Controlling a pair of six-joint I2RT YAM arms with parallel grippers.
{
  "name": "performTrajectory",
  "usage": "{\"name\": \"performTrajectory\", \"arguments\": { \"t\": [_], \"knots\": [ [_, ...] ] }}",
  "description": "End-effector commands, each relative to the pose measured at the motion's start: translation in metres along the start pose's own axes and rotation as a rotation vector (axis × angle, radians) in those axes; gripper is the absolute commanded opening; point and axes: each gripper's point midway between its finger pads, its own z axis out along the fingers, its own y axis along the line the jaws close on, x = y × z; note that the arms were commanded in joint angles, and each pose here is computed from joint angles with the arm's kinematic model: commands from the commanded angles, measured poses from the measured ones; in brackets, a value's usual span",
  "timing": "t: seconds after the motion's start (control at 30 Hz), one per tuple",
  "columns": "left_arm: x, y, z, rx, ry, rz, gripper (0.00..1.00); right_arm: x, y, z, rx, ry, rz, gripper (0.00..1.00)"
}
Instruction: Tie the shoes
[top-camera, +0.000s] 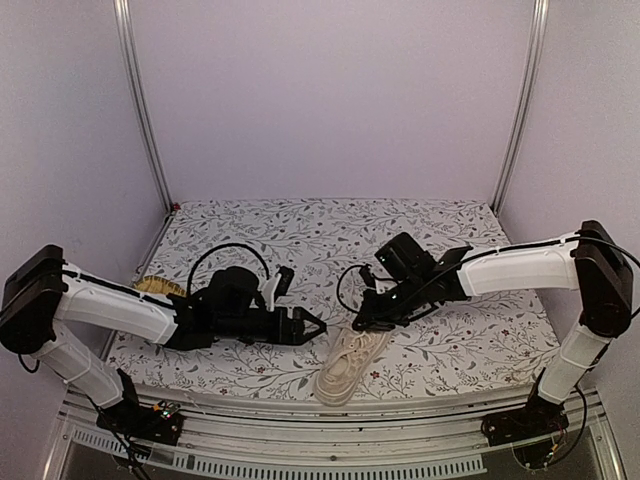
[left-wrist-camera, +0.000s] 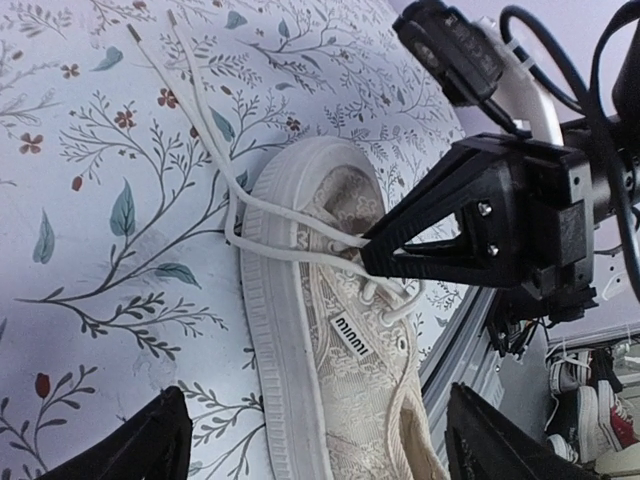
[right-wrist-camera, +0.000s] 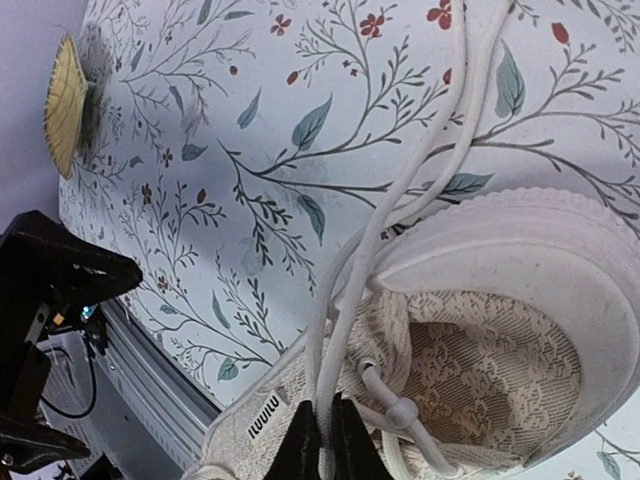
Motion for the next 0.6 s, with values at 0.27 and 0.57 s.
{"name": "performTrajectory", "arguments": {
  "t": [0.27, 0.57],
  "knots": [
    [-0.013, -0.010, -0.018, 0.030, -0.112, 0.022, 0.88, -0.029, 0.049, -0.034, -0.096, -0.158, -0.146, 0.04],
    [-0.014, 0.003, -0.039, 0.044, -0.153, -0.061, 0.90, -0.014, 0.100, 0.015, -0.158, -0.067, -0.306, 0.13]
  ]
}}
